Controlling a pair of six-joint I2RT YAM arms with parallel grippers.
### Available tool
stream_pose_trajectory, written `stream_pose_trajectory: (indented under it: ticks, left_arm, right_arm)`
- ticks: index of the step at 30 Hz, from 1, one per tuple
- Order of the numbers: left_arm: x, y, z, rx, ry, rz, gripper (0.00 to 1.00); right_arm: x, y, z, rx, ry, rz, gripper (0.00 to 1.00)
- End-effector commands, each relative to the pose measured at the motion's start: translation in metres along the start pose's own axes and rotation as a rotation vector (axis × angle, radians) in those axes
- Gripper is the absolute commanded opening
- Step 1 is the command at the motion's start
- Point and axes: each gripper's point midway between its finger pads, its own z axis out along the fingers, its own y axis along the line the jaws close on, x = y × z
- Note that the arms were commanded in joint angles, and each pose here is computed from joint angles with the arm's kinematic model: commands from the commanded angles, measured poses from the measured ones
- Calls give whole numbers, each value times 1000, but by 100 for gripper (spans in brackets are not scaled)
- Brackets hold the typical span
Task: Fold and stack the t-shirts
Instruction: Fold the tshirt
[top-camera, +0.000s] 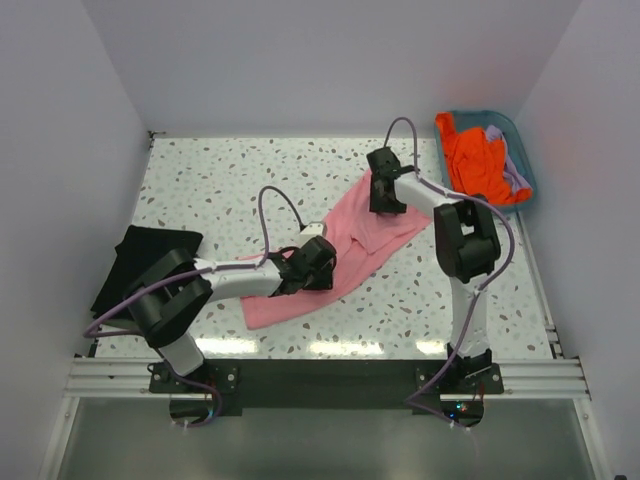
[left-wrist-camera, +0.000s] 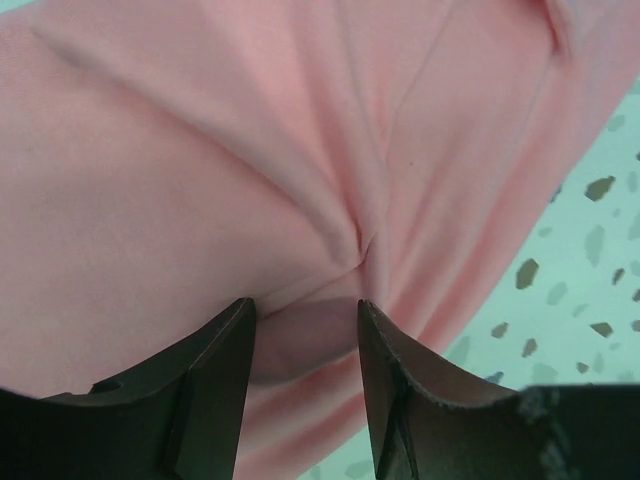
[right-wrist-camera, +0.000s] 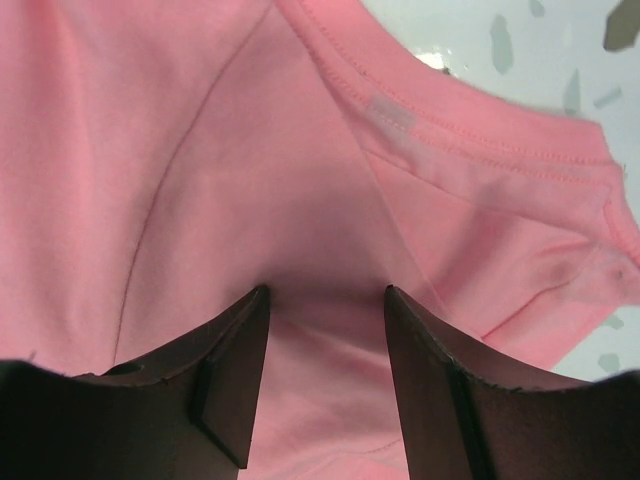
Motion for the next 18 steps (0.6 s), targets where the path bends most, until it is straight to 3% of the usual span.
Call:
stream_pose_trajectory:
  ticks: [1,7,11,18]
  left_arm:
    - [47,-8,-3,58,162,-94,50]
    - [32,-40,-6,163,145,-183,51]
    - [-1,-58,-11,201,108,-163,53]
    - [-51,-38,-29,154,2,-55,61]
  right_arm:
    - [4,17,9,-12,62,-88,55]
    - [-21,43,18,-22,20,-142,55]
    - [-37,49,21,-17,-20,-154,58]
    - [-92,39,-22,10,-169,-146,77]
